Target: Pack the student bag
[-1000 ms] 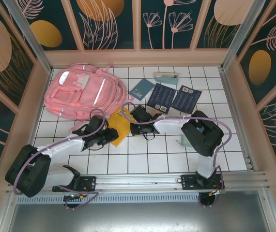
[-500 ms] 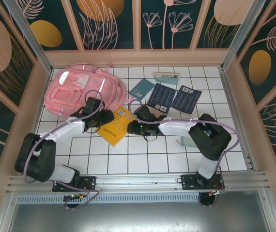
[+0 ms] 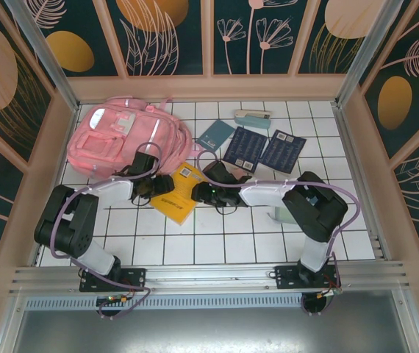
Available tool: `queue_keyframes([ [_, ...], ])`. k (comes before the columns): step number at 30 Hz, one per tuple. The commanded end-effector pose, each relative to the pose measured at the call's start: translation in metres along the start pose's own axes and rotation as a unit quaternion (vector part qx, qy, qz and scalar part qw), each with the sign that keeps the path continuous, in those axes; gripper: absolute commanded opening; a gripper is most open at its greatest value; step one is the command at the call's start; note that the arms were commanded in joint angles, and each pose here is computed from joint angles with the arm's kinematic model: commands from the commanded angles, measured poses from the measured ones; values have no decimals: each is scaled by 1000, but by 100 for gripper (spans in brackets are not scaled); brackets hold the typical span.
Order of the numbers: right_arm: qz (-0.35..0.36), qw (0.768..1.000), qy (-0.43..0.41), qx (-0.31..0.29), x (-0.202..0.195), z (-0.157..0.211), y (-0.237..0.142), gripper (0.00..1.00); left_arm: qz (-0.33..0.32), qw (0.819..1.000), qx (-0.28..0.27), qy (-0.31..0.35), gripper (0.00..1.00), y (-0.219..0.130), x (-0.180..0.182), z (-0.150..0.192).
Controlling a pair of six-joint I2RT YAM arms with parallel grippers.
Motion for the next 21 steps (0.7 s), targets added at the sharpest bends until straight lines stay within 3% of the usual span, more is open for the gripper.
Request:
queue_keyframes([
  [1,11,999,31,-5,-12,-5,1,53,88,996,22,-15,61,-3,-21,18],
  [7,49,997,55,-6,-32,-6,-2,46,135,990,44,-27,61,-1,-47,44],
  [14,80,994,69,-3,-45,-4,-1,39,10,998,56,9,62,3,-27,45],
  [16,71,995,68,7,-43,-3,2,35,3,998,63,15,61,8,-25,47],
  [19,47,997,62,18,-39,-3,6,32,41,996,73,12,59,16,-31,49],
  [21,29,998,57,24,-37,-2,8,30,100,992,73,6,56,17,-41,49],
])
Point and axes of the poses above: each hand's point on the last joint's axis, 136 mm out from that joint toward the fingers, its own y axis out along the fingers, its own x axis along the line the jaws close on, z = x × y, the point moved 9 cm from there along -y, back along the fingers, and after that the axes turned 13 degrees about y, right-handed, at the moved point
